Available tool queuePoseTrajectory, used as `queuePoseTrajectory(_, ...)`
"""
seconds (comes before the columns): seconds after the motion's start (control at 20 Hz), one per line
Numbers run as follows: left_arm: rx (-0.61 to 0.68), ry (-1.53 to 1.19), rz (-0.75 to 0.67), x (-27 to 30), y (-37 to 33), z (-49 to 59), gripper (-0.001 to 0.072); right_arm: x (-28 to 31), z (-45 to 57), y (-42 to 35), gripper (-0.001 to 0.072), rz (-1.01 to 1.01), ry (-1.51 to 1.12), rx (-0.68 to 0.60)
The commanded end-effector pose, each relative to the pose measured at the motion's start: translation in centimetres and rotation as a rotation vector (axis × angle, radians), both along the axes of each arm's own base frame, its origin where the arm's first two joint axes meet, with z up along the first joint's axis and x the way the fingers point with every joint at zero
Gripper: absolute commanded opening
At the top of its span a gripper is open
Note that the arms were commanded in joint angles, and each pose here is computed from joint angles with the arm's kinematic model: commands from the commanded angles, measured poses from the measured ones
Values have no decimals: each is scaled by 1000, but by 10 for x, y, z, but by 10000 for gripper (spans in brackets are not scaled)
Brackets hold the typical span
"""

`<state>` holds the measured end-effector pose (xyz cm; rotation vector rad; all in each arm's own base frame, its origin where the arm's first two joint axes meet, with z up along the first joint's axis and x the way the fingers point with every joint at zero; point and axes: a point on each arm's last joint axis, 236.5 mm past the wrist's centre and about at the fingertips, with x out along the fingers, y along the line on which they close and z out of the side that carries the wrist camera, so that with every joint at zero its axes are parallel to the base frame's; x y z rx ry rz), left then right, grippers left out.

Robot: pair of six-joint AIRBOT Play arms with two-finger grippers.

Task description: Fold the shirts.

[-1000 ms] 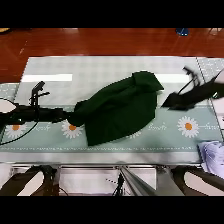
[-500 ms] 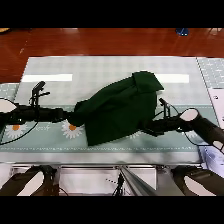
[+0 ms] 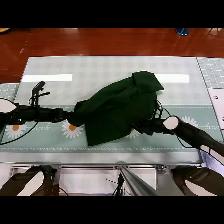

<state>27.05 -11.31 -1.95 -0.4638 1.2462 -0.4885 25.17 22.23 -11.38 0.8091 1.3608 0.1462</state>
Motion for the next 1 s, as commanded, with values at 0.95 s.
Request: queuePoseTrajectory(0.95, 171, -1200, 253, -31, 43, 480, 22, -34, 520, -136, 28, -49, -1233, -258)
